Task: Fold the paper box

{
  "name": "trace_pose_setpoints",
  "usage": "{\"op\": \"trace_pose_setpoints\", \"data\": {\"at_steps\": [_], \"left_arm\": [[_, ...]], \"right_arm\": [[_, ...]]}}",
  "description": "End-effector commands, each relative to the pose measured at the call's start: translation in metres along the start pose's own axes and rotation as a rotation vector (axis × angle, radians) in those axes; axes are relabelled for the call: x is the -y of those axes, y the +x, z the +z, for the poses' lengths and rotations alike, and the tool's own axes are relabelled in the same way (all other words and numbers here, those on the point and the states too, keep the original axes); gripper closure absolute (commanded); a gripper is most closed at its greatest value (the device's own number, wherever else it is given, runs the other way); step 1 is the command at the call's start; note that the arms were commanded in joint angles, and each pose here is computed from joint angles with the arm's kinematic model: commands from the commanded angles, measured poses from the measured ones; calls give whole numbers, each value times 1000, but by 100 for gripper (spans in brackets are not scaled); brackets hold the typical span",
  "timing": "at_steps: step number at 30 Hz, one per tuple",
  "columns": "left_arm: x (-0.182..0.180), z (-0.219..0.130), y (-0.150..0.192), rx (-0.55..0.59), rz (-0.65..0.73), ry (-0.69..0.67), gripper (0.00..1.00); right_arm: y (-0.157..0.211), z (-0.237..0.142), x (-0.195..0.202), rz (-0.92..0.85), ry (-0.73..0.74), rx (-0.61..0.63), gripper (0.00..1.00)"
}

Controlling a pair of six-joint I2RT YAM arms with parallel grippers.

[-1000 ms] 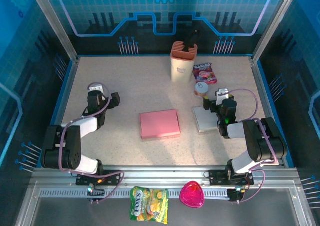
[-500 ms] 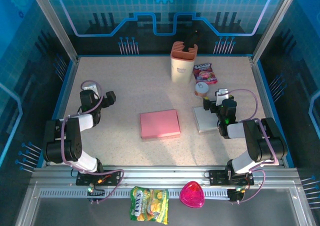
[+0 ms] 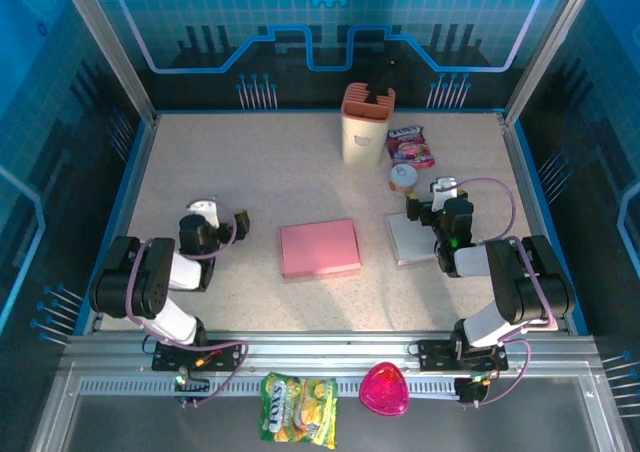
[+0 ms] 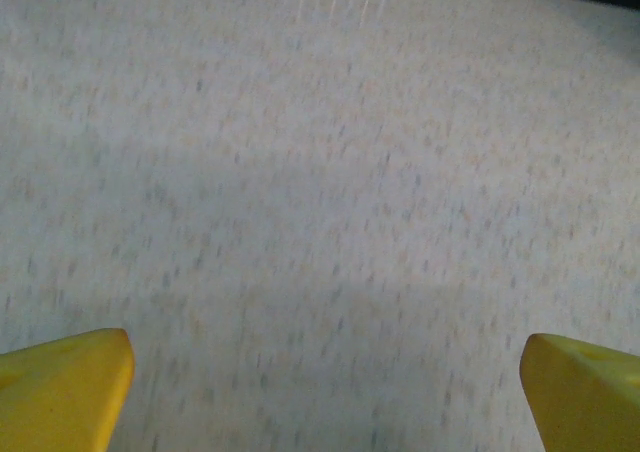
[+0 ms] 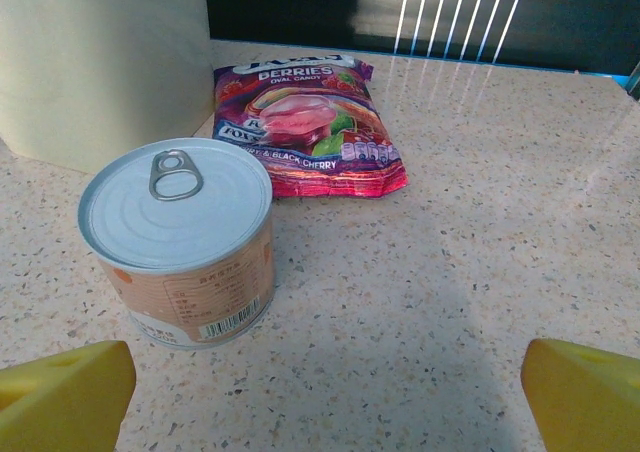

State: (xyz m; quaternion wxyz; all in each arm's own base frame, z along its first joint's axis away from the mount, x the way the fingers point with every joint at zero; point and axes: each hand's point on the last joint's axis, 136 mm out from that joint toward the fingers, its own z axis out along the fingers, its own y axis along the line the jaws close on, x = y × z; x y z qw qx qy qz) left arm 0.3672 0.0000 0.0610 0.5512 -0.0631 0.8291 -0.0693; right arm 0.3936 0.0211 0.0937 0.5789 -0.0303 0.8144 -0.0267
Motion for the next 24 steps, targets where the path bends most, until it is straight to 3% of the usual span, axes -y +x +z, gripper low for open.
{"op": "trace_pose_setpoints", "data": {"at_steps": [1,24], "left_arm": [[-1,11,-44,91,24,-12,1],[13,14,-42,62,65,55,1]], "right_arm": [[-7,3,2,-12,-1,15,0],[-8,0,2,-25,22,30,0]]}}
